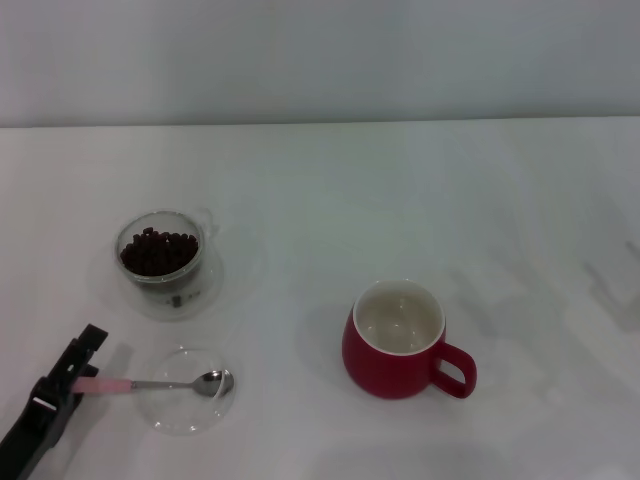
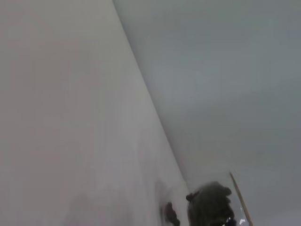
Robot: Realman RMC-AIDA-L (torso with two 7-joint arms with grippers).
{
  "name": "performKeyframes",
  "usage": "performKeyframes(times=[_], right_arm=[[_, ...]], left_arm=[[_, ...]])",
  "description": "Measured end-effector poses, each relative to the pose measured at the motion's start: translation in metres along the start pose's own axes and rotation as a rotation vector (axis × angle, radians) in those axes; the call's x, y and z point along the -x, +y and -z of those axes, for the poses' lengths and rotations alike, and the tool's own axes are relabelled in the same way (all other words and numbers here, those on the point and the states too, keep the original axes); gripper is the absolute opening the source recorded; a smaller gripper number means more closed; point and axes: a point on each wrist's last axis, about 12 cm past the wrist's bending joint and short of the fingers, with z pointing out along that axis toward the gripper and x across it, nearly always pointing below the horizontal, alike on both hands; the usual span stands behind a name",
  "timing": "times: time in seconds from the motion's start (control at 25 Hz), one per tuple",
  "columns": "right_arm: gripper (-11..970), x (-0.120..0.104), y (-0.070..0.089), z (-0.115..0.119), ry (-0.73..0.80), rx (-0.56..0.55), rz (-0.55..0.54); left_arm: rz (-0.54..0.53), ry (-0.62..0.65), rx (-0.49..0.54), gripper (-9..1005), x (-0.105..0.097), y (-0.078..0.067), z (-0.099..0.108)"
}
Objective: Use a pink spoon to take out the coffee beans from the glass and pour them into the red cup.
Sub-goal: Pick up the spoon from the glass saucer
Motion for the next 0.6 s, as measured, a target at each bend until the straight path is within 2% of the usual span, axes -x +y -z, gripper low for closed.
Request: performKeyframes(times=[0.6], right_arm=[[695,-0.0002,-0.0005,0.0007,0.002,-0.005,0.001]], left_arm=[[-0.013,0.062,-0.021,879,-0.0091,-0.0041,-0.0036]])
